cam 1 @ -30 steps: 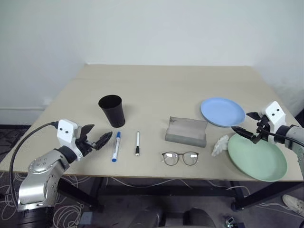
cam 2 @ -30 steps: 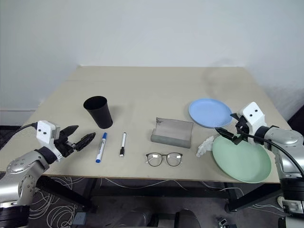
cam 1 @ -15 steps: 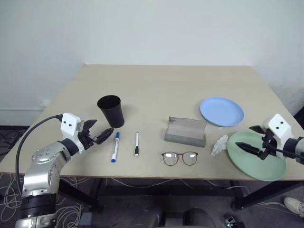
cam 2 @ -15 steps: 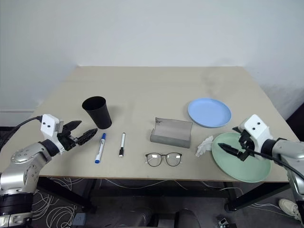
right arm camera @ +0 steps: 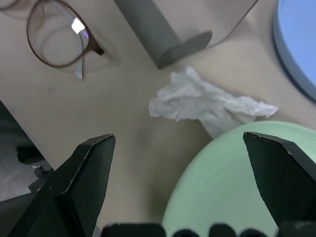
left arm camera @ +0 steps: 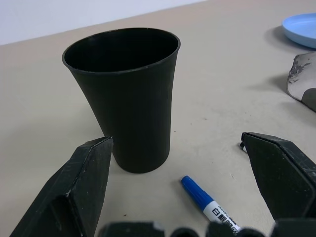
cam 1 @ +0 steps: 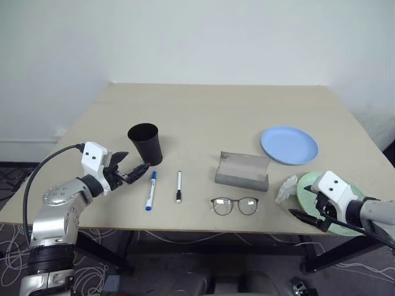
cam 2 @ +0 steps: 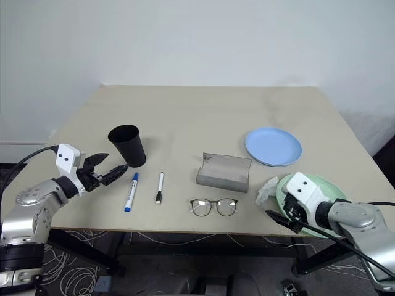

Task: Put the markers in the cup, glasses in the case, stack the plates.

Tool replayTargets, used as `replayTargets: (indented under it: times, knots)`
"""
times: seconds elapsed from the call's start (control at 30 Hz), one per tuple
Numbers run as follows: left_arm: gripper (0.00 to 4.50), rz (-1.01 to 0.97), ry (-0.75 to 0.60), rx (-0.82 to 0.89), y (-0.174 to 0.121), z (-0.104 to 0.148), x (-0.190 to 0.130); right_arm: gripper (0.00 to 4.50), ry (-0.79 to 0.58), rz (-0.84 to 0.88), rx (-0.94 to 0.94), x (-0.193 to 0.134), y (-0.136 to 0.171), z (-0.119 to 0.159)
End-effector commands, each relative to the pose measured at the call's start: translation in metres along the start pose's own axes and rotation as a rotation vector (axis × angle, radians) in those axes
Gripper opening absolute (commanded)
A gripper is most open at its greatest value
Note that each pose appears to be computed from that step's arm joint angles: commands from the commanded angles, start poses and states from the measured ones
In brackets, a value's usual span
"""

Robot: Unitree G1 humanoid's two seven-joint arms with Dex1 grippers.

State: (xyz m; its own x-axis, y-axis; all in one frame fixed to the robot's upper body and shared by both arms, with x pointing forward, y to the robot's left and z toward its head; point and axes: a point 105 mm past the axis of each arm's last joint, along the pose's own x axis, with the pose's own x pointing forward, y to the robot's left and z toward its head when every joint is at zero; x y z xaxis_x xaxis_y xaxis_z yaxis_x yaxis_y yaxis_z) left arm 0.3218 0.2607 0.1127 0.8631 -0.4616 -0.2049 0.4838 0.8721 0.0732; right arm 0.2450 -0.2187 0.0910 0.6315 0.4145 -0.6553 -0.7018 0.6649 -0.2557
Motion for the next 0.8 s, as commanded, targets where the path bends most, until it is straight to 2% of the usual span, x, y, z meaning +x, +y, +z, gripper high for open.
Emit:
replayTargets:
  times: [0.03, 0.13, 0.23, 0.5, 0.57, 0.8]
  knots:
    - [4.43, 0.016, -0.042, 0.053, 0.003, 0.018, -0.005, 4.5, 0.032, -0.073, -0.027, 0.001, -0.014, -0.003]
    - [4.43, 0.022, -0.042, 0.053, 0.004, 0.017, -0.006, 4.5, 0.046, -0.076, -0.023, 0.006, -0.014, -0.006]
    - [4.5, 0.025, -0.044, 0.053, 0.003, 0.018, -0.007, 3.93, 0.068, -0.079, -0.029, 0.011, -0.015, -0.013]
    - [4.5, 0.037, -0.051, 0.053, 0.004, 0.02, -0.009, 1.11, 0.095, -0.089, -0.03, 0.018, -0.019, -0.016]
    - [4.5, 0.04, -0.052, 0.053, 0.005, 0.02, -0.009, 0.52, 0.101, -0.107, -0.031, 0.019, -0.024, -0.016]
    - [4.5, 0.045, -0.054, 0.05, 0.004, 0.019, -0.01, 0.52, 0.138, -0.199, -0.061, 0.017, -0.053, -0.014]
